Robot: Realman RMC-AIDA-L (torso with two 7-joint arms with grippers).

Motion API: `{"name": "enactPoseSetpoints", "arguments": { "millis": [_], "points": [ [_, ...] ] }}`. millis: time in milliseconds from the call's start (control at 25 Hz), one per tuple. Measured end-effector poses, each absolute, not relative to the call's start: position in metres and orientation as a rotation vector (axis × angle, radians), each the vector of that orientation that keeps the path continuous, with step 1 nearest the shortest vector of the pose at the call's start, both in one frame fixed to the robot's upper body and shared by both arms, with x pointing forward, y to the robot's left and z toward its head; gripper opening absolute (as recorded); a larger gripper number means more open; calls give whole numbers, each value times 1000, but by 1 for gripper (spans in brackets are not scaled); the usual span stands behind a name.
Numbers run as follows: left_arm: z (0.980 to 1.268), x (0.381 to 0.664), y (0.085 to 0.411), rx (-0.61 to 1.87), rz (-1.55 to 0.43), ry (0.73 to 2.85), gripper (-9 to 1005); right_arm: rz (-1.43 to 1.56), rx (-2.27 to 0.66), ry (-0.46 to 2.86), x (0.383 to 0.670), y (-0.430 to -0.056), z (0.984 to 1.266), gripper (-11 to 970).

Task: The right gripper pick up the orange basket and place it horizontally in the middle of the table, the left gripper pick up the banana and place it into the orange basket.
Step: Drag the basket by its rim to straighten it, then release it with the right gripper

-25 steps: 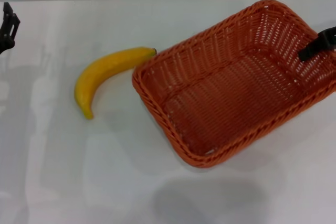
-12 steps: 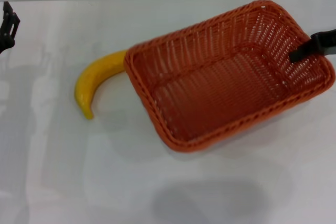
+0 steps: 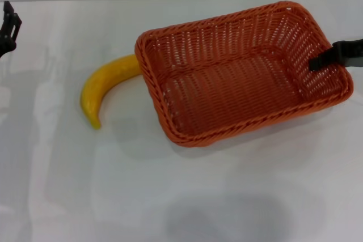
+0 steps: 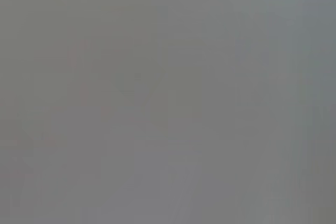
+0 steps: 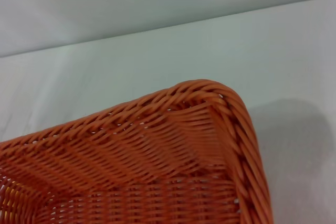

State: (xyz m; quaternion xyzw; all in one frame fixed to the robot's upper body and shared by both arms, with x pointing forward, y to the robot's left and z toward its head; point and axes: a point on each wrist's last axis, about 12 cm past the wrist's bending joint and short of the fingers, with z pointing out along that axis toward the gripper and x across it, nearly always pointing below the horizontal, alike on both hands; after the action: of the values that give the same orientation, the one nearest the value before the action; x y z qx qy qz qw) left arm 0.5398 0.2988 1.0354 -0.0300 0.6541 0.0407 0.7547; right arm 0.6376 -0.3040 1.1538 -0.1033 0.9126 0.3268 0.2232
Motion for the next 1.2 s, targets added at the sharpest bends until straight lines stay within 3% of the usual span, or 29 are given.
{"name": "enactPoseSetpoints", "arguments": {
  "millis": [1200],
  "points": [
    [1036, 540, 301, -61, 97, 1425, 851, 898, -119, 2456, 633, -311, 1134, 125]
  ]
}}
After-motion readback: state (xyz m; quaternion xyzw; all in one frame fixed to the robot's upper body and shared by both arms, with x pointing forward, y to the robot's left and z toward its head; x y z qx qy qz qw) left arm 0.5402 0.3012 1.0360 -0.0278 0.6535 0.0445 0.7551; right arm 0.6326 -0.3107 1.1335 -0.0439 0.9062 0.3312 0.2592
